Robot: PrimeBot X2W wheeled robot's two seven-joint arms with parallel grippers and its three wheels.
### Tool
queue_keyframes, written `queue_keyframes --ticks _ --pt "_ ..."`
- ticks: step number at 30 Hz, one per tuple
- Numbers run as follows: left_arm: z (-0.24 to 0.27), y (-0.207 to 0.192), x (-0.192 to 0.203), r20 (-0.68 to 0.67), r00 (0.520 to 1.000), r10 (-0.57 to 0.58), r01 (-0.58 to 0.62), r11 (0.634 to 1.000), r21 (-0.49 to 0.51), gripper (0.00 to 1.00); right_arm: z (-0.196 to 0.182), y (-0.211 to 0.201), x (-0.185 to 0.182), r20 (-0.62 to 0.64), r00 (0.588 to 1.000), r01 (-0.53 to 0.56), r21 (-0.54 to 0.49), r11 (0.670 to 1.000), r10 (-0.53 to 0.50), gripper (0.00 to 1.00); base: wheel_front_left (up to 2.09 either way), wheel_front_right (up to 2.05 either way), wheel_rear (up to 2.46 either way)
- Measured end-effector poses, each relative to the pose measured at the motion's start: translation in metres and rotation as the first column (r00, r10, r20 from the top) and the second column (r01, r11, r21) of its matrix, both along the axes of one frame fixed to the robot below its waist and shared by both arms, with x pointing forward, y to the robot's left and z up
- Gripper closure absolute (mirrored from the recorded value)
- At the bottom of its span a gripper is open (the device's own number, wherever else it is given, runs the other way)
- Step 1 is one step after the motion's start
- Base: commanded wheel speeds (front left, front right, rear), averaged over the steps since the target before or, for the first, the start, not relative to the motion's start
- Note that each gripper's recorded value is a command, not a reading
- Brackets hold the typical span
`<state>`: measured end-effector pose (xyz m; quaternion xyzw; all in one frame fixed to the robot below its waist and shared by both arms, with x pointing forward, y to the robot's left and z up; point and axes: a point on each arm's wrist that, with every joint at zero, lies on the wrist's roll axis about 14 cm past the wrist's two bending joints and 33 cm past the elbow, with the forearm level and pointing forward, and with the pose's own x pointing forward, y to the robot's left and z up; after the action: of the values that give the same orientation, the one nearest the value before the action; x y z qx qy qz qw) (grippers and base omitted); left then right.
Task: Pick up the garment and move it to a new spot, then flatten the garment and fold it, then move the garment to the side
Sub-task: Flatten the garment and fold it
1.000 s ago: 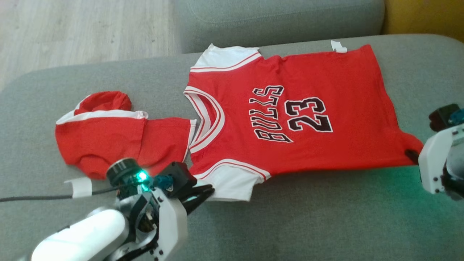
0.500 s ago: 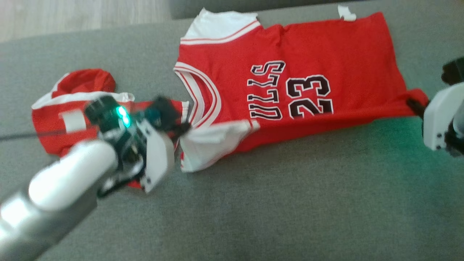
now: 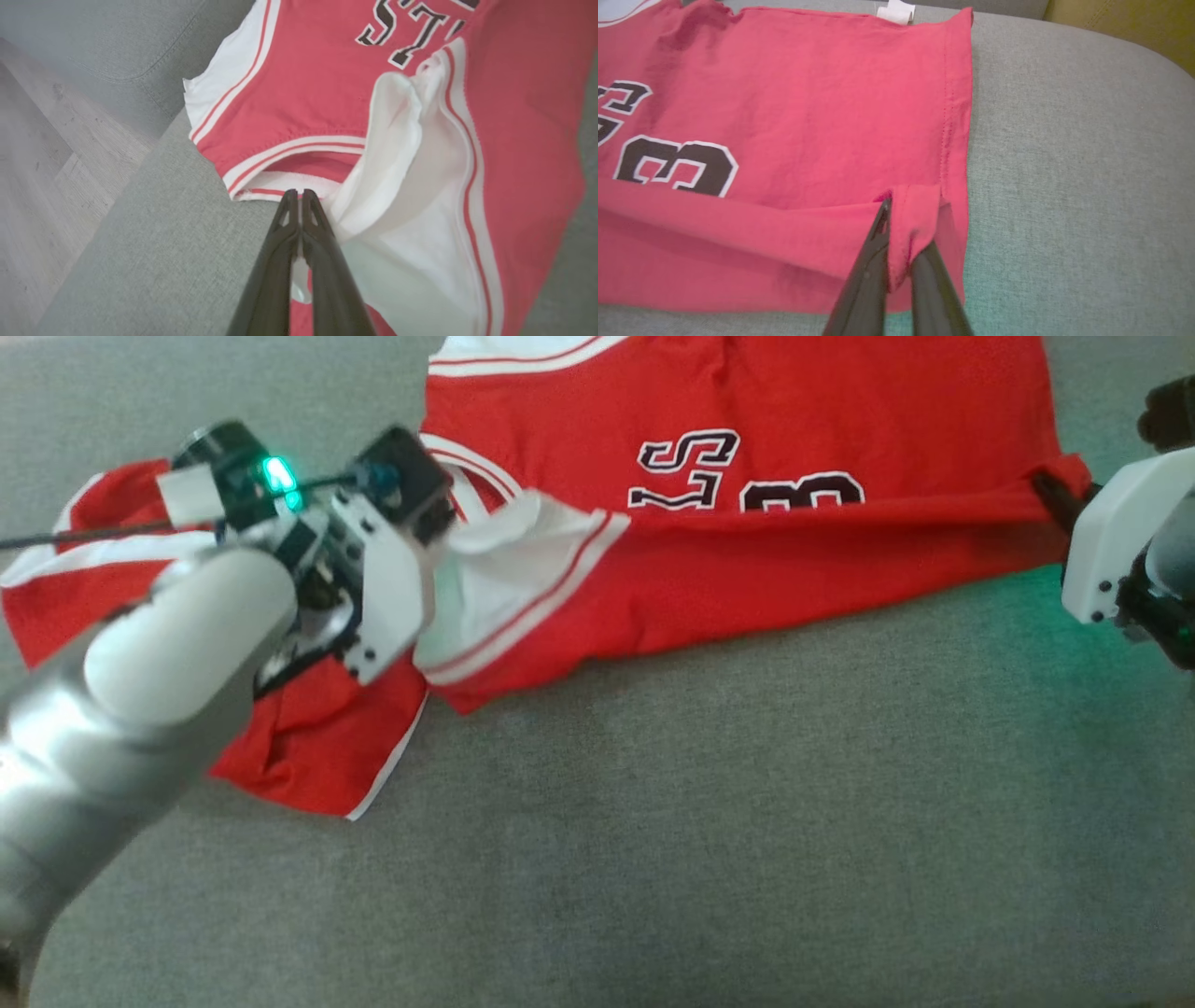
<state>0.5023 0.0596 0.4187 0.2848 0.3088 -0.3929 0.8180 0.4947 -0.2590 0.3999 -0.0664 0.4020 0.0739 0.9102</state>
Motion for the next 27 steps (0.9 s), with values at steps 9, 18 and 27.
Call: queue_keyframes --ticks 9,18,27 --pt "0.021 -0.009 0.045 0.191 0.973 0.13 -0.103 0.984 -0.145 0.0 0.019 -0.011 0.028 0.206 0.975 0.069 0.052 0.996 -0.079 0.0 0.0 0.0 0.0" --pt "0.134 -0.027 0.061 0.401 0.784 0.473 -0.125 0.754 -0.645 0.0 0.124 -0.008 0.048 0.694 0.7 0.042 0.192 0.981 -0.166 0.0 0.0 0.0 0.0" --pt "0.151 -0.018 0.008 0.29 0.707 0.645 -0.169 0.552 -0.816 0.0 0.139 0.002 -0.002 0.783 0.577 0.05 0.252 0.966 -0.234 0.0 0.0 0.0 0.0"
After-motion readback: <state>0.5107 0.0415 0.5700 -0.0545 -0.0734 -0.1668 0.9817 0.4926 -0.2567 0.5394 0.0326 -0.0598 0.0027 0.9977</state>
